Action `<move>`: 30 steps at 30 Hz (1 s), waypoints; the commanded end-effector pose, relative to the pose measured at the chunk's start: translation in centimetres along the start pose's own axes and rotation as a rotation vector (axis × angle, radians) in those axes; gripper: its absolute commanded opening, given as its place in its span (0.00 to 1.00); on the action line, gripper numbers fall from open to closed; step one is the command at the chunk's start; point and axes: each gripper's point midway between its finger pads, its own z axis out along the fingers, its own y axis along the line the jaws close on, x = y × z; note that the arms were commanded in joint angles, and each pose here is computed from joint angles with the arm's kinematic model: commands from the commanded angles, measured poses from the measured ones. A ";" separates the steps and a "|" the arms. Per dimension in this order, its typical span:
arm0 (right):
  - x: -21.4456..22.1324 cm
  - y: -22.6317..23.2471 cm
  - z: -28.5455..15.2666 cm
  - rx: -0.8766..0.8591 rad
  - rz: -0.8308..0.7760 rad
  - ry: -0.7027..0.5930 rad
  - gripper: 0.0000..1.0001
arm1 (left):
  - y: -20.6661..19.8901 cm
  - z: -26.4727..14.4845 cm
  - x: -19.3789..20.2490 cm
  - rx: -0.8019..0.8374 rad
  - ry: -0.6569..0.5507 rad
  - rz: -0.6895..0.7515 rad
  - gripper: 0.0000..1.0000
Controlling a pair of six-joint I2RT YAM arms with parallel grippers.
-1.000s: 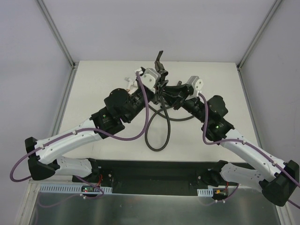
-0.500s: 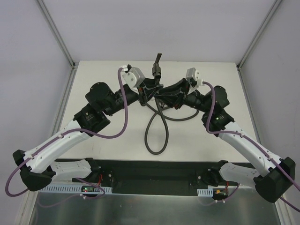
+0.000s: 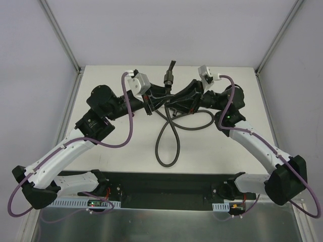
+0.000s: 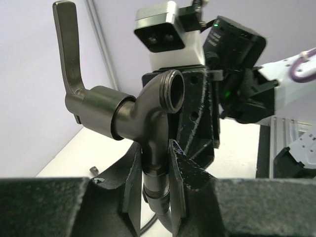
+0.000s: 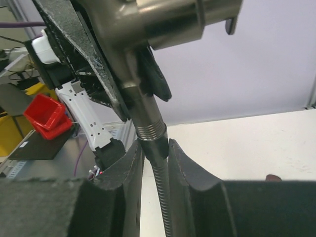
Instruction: Install the water faucets
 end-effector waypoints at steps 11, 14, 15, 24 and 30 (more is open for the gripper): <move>-8.5 0.8 0.0 -0.102 -0.154 -0.183 0.02 | -3.4 -2.3 1.0 0.256 0.088 -0.245 0.00; -8.1 0.4 0.2 -0.104 -0.142 -0.172 0.02 | -2.8 -2.0 1.3 0.227 0.095 -0.255 0.00; -8.0 0.3 0.2 -0.103 -0.141 -0.171 0.02 | -2.4 -1.9 1.4 0.205 0.097 -0.260 0.00; -6.4 -3.4 -0.3 0.012 -0.062 -0.172 0.12 | 0.9 -1.4 2.7 0.008 0.102 -0.277 0.00; -5.5 -5.7 -2.2 0.105 -0.017 -0.173 0.36 | 4.4 -1.9 3.9 -0.201 0.100 -0.300 0.00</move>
